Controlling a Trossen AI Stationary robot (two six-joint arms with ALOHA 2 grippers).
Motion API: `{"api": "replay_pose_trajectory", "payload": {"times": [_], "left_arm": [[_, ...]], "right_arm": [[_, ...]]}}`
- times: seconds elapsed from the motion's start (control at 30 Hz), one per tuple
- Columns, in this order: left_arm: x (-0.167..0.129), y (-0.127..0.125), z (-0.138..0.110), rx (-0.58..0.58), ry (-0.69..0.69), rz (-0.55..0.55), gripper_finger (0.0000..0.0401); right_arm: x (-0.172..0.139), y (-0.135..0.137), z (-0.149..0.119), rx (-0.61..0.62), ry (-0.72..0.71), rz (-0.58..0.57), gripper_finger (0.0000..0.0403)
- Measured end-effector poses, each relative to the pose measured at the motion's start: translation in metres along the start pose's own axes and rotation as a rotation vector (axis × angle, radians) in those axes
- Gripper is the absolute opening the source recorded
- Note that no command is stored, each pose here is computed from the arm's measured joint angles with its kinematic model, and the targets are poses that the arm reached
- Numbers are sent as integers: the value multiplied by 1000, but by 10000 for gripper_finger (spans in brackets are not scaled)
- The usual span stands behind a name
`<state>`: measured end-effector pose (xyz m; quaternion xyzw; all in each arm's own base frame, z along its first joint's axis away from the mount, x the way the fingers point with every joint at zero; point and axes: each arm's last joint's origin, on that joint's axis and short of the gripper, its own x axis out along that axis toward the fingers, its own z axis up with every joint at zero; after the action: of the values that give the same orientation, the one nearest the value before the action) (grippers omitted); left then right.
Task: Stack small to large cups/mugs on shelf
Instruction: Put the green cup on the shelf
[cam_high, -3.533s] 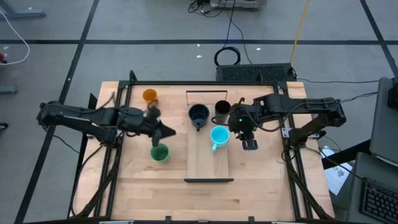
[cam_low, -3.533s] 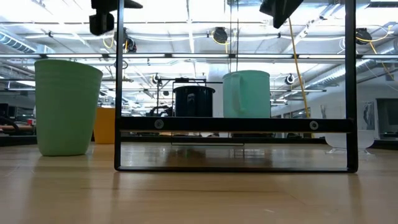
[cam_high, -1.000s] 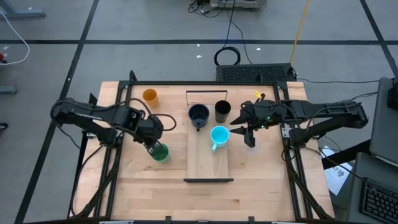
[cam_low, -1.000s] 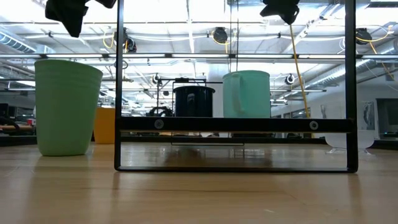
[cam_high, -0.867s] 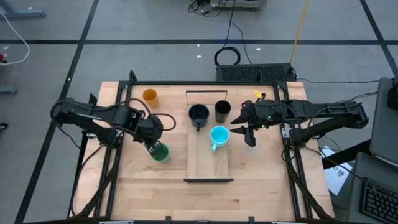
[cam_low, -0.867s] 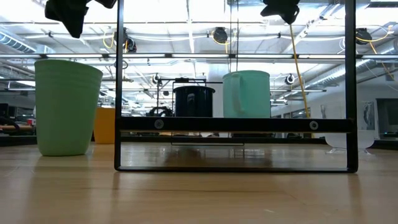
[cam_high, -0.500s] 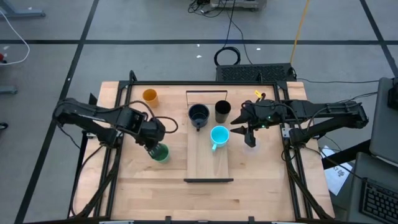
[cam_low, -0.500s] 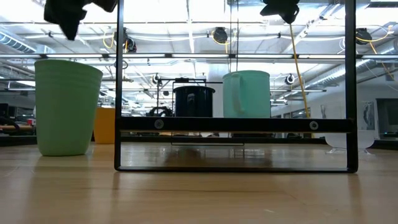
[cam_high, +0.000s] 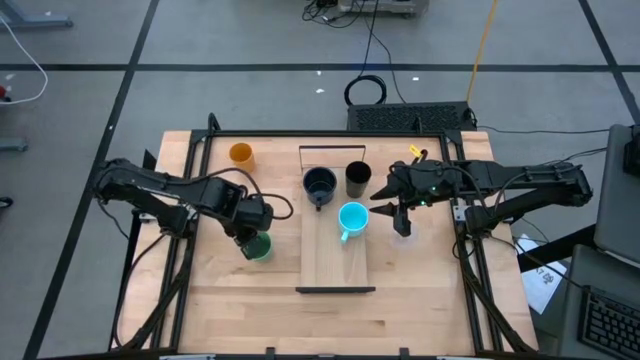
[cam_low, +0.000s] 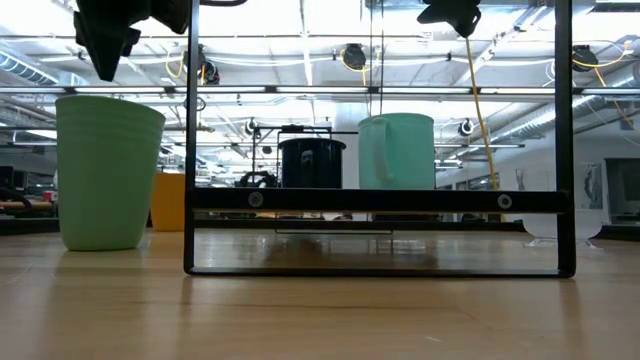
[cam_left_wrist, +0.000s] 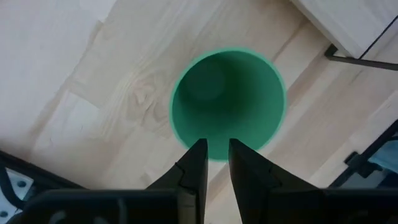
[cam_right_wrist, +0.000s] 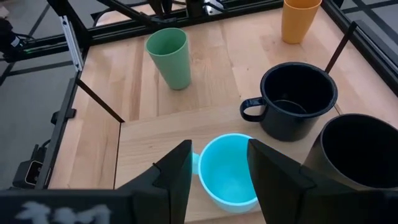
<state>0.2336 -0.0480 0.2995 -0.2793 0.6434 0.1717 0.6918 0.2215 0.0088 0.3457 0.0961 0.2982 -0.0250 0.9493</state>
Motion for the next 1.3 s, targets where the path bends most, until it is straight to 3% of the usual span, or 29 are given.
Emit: {"api": "replay_pose_trajectory", "payload": {"times": [0.4, 1.03, 1.3], "left_arm": [[13, -4, 6, 32, 23, 69, 65], [53, 6, 2, 59, 58, 72, 65], [53, 2, 4, 120, 56, 15, 6]], "right_arm": [[0, 2, 0, -3, 2, 8, 144], [0, 4, -1, 9, 0, 21, 144], [0, 4, -1, 9, 1, 21, 144]]}}
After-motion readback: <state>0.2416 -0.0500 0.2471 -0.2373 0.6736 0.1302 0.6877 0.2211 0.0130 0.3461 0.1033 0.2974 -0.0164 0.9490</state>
